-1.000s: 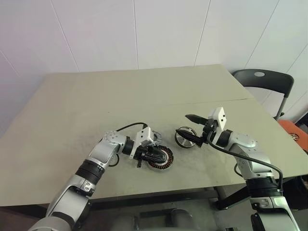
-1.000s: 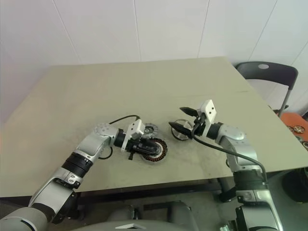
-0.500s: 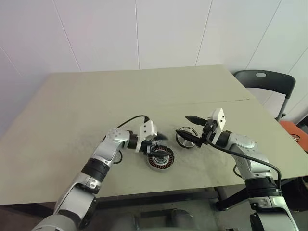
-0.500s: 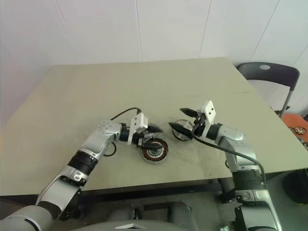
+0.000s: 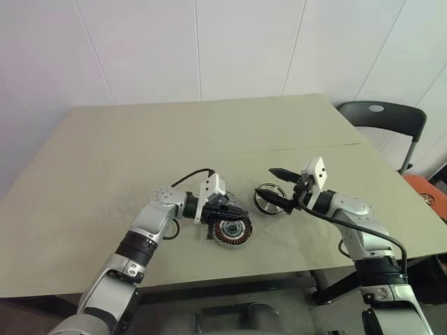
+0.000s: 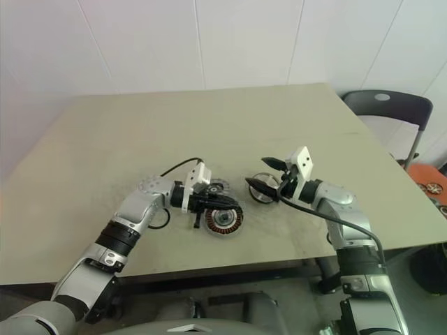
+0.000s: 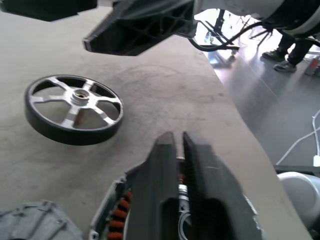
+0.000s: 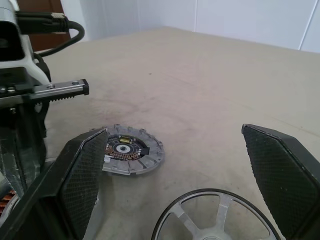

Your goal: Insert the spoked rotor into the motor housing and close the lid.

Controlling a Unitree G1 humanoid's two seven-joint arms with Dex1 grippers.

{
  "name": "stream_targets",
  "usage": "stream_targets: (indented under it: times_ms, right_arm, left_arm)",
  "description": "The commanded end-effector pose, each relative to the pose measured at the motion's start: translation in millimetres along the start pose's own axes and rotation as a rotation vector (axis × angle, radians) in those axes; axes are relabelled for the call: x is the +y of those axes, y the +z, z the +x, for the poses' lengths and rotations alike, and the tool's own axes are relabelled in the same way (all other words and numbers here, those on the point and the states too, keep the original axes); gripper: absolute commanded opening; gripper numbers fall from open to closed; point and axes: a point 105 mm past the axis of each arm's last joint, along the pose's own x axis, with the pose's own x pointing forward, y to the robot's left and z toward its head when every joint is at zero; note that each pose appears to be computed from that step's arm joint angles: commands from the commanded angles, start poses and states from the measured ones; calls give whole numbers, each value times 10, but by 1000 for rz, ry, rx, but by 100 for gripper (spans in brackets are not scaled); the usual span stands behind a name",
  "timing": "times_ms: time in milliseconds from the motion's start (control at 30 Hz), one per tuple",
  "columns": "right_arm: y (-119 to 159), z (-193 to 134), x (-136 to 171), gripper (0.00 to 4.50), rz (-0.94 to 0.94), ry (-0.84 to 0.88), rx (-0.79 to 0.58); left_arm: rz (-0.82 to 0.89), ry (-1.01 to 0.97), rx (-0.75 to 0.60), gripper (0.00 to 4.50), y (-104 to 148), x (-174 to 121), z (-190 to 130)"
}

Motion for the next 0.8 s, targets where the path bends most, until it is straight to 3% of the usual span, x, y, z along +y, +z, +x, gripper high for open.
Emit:
stream_targets:
  times_ms: [33,267,800]
  right_arm:
    - [123,22,-23,450,-34,-2,-38]
    - [80,40,-24,450,-34,-8,-23]
    - [119,40,-50,450,-34,-29,-44]
  left_arm:
    - [40,-20,36,3,43,-31,-18]
    - [-42,-94,135,3,-124,-167,-99]
    - [20,-4,197,3,-239,-56,-56]
